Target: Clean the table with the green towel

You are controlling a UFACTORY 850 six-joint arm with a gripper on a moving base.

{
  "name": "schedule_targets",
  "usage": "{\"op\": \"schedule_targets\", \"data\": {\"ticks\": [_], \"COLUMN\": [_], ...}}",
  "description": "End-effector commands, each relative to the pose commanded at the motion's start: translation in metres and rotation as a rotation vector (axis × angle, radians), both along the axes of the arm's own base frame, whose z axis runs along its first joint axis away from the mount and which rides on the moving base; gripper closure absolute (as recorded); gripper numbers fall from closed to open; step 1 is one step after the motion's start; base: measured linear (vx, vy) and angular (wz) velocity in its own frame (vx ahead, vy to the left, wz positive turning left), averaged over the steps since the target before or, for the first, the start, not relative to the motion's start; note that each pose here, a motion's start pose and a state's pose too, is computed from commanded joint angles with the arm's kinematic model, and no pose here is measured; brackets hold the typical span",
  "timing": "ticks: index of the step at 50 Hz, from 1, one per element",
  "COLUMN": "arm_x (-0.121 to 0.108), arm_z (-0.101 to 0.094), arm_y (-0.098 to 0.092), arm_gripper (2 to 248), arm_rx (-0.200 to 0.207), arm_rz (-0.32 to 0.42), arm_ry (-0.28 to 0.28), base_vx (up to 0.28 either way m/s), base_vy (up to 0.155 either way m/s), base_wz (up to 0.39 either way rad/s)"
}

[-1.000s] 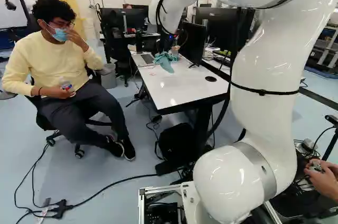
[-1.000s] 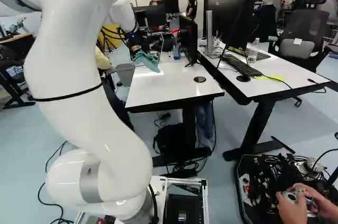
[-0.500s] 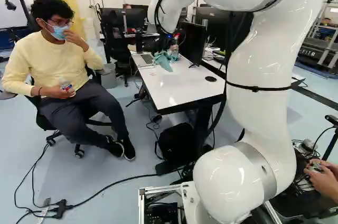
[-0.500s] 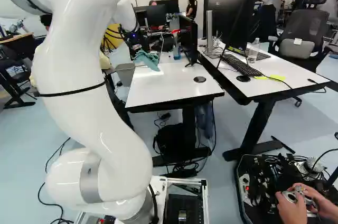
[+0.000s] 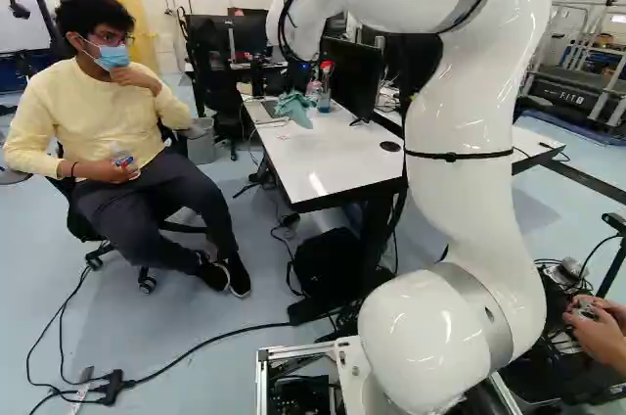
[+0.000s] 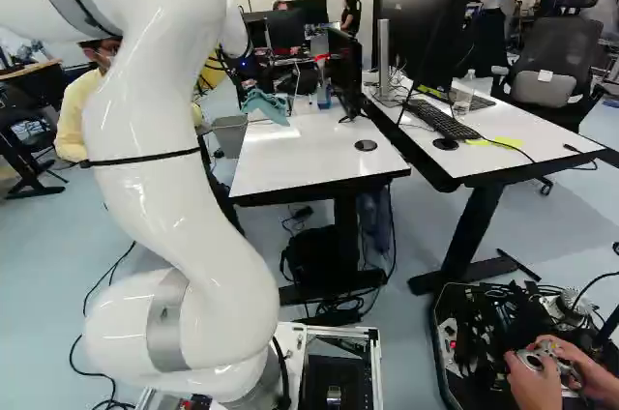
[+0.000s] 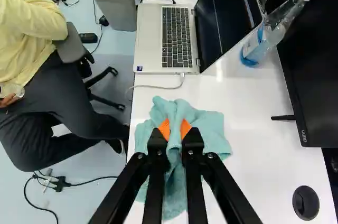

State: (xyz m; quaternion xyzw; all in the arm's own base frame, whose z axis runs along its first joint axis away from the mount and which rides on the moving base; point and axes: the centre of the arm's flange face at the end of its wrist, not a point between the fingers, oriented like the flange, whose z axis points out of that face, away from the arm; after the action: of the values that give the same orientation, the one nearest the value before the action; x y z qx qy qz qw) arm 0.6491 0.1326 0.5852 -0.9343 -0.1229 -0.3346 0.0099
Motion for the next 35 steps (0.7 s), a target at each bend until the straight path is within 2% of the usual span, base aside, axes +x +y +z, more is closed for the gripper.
{"op": "schedule_targets", "data": {"ticks": [18, 35], "arm_x": [0.02, 0.029], "arm_z": [-0.003, -0.021], "arm_y": [0.018, 0.026], "arm_gripper": [209, 209], "arm_rx": [0.004, 0.001], "arm_rz": [0.019, 0.028], "arm_ry": [-0.016, -0.003], "base_vx": [0.0, 0.0], "base_vy": [0.0, 0.0], "base_wz": [0.0, 0.0]}}
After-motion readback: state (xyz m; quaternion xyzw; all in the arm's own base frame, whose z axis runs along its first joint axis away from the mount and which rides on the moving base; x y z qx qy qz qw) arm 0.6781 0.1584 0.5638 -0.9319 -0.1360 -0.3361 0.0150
